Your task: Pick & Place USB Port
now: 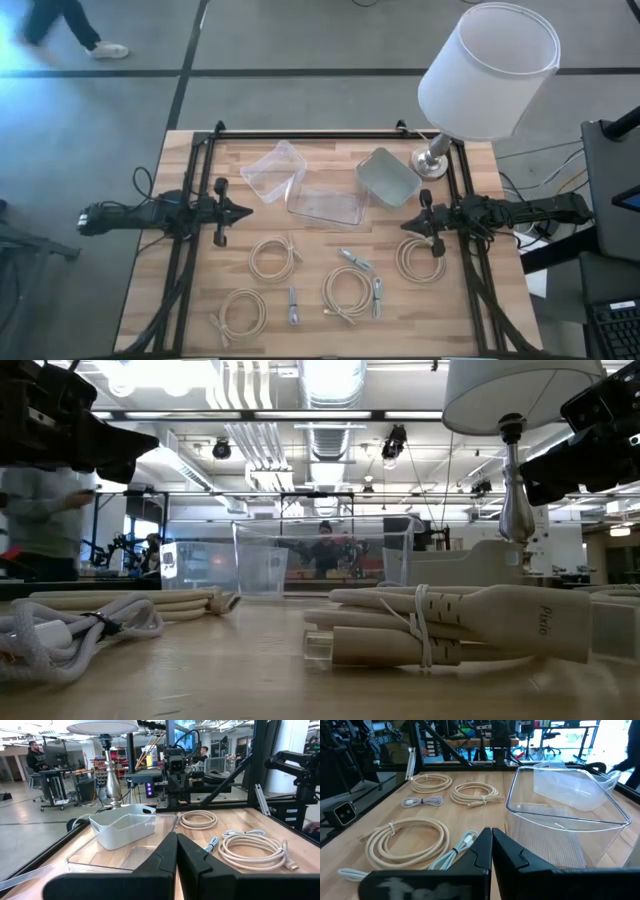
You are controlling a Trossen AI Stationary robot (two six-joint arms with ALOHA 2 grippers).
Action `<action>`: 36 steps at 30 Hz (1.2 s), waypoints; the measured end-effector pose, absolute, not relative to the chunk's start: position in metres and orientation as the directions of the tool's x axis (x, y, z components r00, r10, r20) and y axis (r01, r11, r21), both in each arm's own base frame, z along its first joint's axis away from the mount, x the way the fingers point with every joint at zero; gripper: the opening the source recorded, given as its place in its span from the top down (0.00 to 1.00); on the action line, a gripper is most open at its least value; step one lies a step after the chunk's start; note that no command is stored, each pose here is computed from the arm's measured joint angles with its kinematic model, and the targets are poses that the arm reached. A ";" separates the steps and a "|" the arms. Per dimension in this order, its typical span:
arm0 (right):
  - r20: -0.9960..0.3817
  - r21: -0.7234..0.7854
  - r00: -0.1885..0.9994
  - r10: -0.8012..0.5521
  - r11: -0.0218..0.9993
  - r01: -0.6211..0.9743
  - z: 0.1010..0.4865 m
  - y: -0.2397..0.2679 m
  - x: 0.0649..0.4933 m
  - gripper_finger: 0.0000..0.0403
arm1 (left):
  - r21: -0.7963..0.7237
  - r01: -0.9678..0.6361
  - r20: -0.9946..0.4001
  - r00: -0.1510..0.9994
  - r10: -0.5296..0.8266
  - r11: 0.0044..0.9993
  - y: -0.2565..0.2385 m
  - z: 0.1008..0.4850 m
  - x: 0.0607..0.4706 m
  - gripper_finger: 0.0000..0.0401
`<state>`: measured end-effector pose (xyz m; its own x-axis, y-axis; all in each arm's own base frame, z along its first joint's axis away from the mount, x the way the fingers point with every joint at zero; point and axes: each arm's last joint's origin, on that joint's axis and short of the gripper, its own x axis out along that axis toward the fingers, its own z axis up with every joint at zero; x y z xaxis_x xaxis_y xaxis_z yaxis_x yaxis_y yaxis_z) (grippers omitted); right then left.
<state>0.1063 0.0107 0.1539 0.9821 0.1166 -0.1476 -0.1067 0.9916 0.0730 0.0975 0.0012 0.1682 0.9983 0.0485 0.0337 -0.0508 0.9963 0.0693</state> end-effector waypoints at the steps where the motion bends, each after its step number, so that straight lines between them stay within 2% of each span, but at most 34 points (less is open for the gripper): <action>1: -0.147 0.071 0.982 0.117 0.992 -0.107 0.154 0.011 0.106 0.98 | 0.069 -0.052 0.034 0.998 0.050 0.996 0.001 0.168 0.098 0.98; 31: -0.148 0.071 0.982 0.117 0.992 -0.107 0.154 0.011 0.106 0.98 | 0.069 -0.044 0.034 0.999 0.042 0.997 0.001 0.168 0.098 0.98; 36: -0.115 0.180 0.987 0.116 0.979 -0.094 0.157 0.011 0.107 0.98 | 0.069 -0.045 0.034 0.999 0.043 0.997 0.001 0.168 0.098 0.98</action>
<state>0.1069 0.0107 0.1571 0.9866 0.1160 -0.1146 -0.0942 0.9791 0.1802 0.0976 0.0010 0.1682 0.9985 0.0430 0.0338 -0.0453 0.9966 0.0691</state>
